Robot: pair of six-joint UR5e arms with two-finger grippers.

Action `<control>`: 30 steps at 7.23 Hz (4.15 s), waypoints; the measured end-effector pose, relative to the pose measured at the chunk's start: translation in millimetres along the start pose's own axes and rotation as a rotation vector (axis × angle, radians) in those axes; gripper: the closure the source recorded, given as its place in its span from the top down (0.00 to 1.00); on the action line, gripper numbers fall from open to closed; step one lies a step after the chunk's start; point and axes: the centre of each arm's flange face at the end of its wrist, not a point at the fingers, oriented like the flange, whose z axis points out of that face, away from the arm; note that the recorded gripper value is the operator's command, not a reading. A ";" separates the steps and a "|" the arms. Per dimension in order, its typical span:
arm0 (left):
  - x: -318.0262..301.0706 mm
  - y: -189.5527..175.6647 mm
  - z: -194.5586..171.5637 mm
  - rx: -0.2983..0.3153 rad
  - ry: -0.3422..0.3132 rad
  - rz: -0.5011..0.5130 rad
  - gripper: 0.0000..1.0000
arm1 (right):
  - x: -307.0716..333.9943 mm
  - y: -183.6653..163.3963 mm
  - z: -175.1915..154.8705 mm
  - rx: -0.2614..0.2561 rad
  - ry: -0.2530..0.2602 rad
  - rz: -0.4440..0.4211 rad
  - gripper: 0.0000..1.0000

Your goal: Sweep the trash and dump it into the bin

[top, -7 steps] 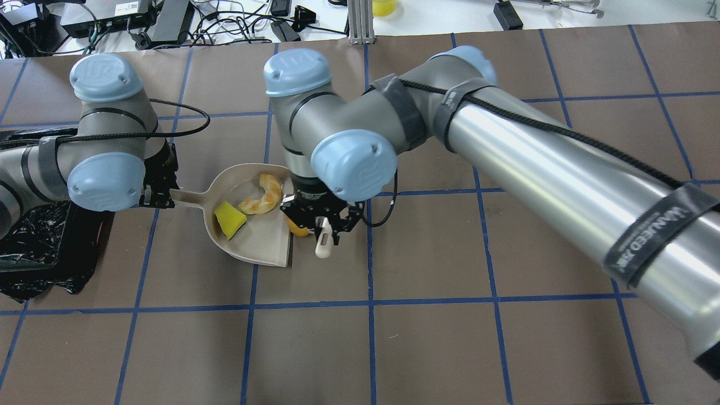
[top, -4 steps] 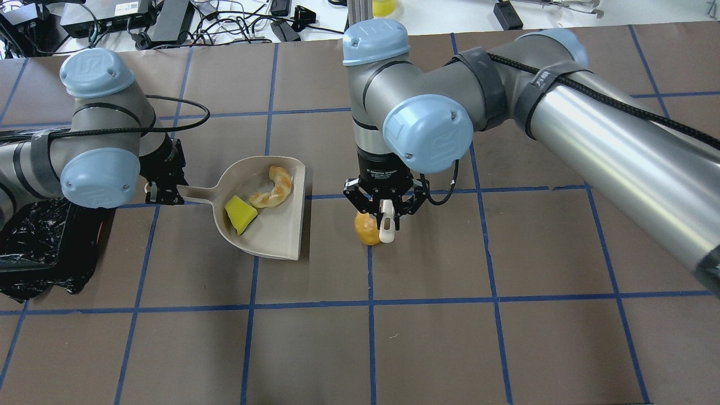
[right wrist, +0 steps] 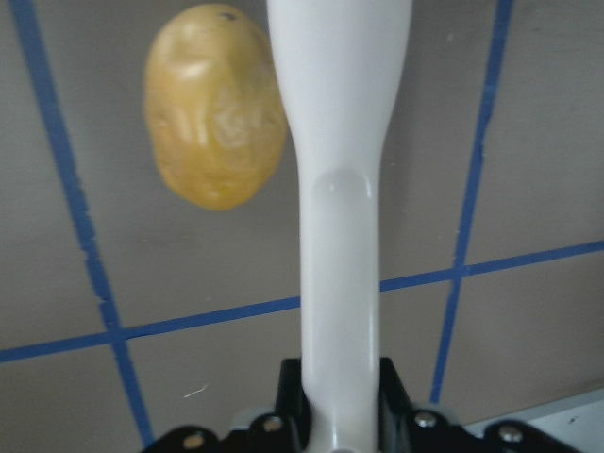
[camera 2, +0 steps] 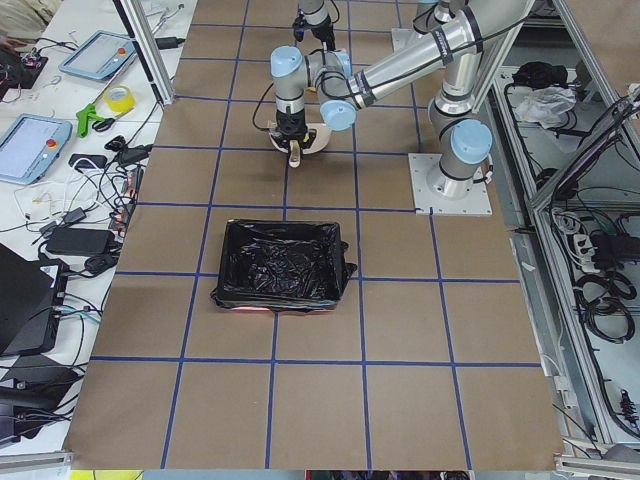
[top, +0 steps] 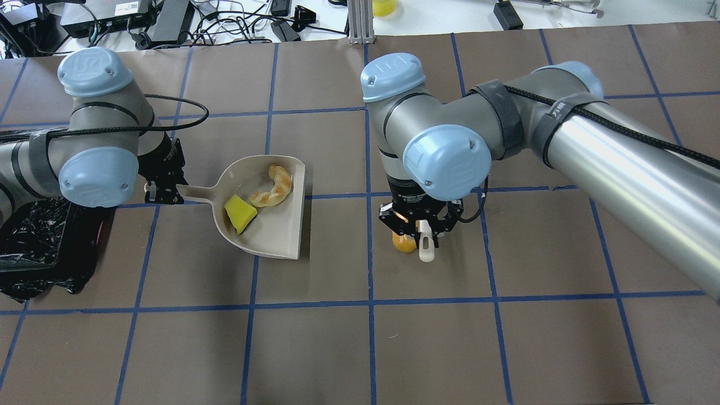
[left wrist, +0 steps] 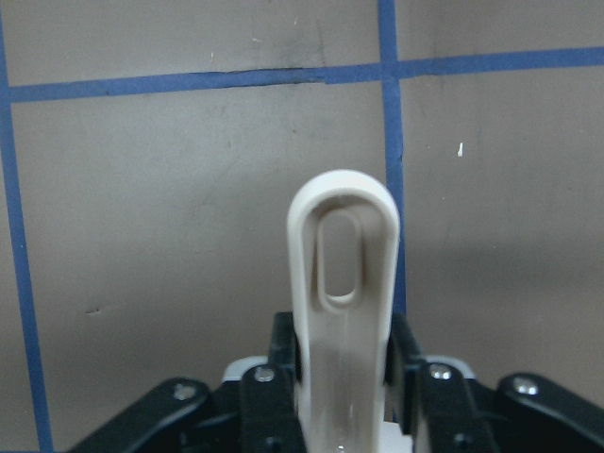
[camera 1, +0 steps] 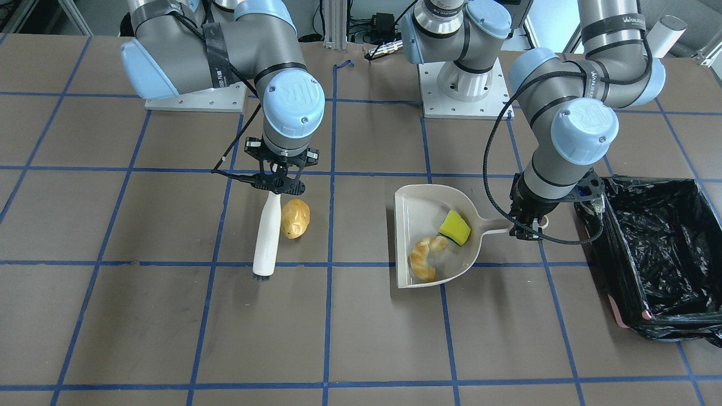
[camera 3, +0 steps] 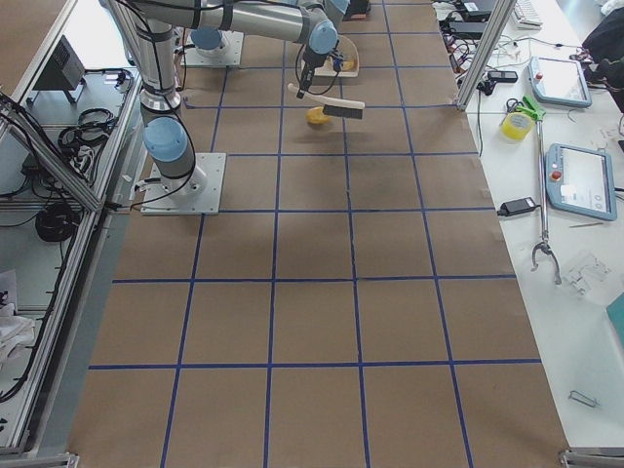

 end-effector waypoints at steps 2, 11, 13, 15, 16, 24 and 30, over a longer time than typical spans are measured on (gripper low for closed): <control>-0.5 0.5 3.8 -0.003 -0.007 -0.004 0.00 | 18.8 11.2 20.9 -0.020 0.043 0.043 0.11; 9.7 -8.0 25.8 0.092 -0.010 0.022 0.00 | -94.9 47.7 81.2 0.005 -0.183 0.059 0.12; 9.7 -6.1 25.6 0.091 -0.009 0.022 0.00 | -140.3 38.0 65.9 0.007 -0.227 0.060 0.12; 9.7 -4.4 25.4 0.090 -0.008 0.020 0.00 | -190.3 32.2 52.6 0.012 -0.253 0.072 0.12; 10.0 -4.2 24.9 0.090 -0.007 0.019 0.00 | -212.2 30.2 47.5 0.010 -0.268 0.079 0.12; 12.7 -4.4 22.2 0.087 0.004 0.017 0.00 | -294.4 20.9 10.4 0.021 -0.400 0.010 0.12; 13.6 -0.3 21.3 0.044 0.012 0.022 0.00 | -237.3 19.7 -20.5 0.031 -0.263 0.010 0.13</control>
